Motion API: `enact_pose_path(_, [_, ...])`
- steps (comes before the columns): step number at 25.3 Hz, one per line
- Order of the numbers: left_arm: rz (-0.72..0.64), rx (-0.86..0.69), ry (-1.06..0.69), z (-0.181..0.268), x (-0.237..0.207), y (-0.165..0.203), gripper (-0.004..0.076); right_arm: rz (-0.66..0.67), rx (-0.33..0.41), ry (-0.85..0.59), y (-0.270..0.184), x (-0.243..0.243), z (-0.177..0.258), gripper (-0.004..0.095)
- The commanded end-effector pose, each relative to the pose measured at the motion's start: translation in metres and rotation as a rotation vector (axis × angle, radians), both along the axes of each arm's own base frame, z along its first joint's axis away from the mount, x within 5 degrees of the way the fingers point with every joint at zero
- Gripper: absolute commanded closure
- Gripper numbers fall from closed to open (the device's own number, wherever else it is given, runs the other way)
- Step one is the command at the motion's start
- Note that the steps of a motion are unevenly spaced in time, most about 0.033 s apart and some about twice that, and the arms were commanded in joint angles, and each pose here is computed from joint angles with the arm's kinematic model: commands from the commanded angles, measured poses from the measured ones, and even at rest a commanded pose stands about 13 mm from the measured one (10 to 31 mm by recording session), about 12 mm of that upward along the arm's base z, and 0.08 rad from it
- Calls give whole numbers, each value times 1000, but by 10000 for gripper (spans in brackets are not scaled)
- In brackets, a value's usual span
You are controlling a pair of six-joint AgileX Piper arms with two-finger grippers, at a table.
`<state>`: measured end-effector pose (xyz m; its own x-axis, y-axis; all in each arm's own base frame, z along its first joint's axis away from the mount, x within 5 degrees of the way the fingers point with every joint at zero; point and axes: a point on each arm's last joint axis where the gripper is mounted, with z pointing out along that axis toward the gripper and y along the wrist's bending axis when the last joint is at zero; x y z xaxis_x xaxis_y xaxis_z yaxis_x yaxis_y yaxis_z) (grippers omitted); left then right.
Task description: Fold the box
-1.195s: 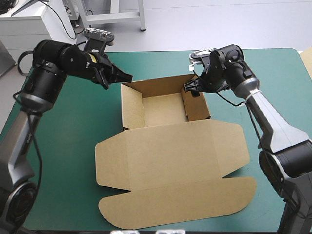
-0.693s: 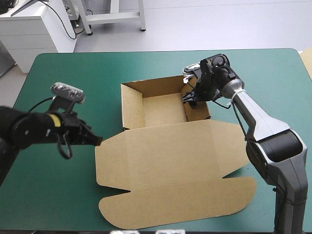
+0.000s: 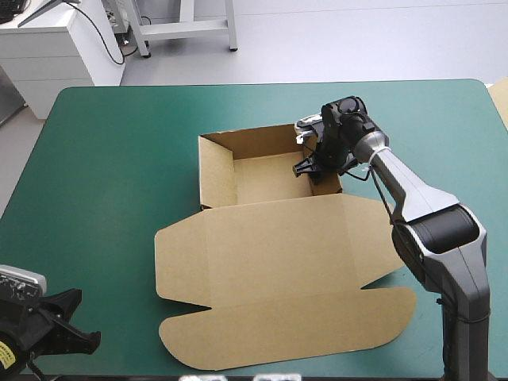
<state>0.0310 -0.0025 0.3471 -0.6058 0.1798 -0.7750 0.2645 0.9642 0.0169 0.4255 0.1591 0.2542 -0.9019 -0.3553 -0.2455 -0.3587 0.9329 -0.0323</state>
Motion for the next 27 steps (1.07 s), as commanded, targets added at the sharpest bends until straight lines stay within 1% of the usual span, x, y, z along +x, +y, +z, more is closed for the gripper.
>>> enact_pose_path(1, [1,-26,-71,2,-1,1,731,-13,-8,-68,-8,-5,30,600])
enact_pose_path(2, [1,-21,-57,-3,0,1,731,-35,-37,-83,-12,-4,31,801])
enact_pose_path(3, [1,-18,-50,-6,-1,1,731,-58,-42,-99,-14,-2,35,918])
enact_pose_path(6, [1,-13,-39,-11,-1,1,731,29,-66,-154,-16,0,50,929])
enact_pose_path(10, [-2,-19,-35,-13,-1,0,731,0,-101,-282,-30,3,86,929])
enact_pose_path(12, [-4,-22,-33,-13,-2,0,731,-13,-144,-340,-44,1,105,929])
enact_pose_path(14, [-3,-20,-32,-13,-2,0,731,-23,-224,-398,-65,-4,125,929])
enact_pose_path(17, [-4,-24,-45,-12,-1,0,731,-120,-304,-468,-105,-13,153,929])
enact_pose_path(20, [-4,-29,-48,-12,-1,0,731,-233,-338,-490,-152,-20,168,929])
enact_pose_path(21, [5,-51,-36,-12,-1,-1,731,-340,-342,-488,-187,-24,172,929])
enact_pose_path(22, [6,-62,-30,-12,-1,-1,731,-401,-342,-483,-205,-26,171,929])
enact_pose_path(23, [-1,-75,-25,-13,-2,-3,731,-505,-327,-476,-234,-30,171,929])
enact_pose_path(24, [-1,-75,-25,-13,-2,-3,731,-556,-304,-470,-248,-33,170,929])
enact_pose_path(25, [-1,-77,-30,-12,-2,-3,731,-612,-261,-458,-269,-38,168,929])
enact_pose_path(27, [-3,-84,-49,-11,-1,-3,731,-687,-233,-447,-297,-47,167,921])
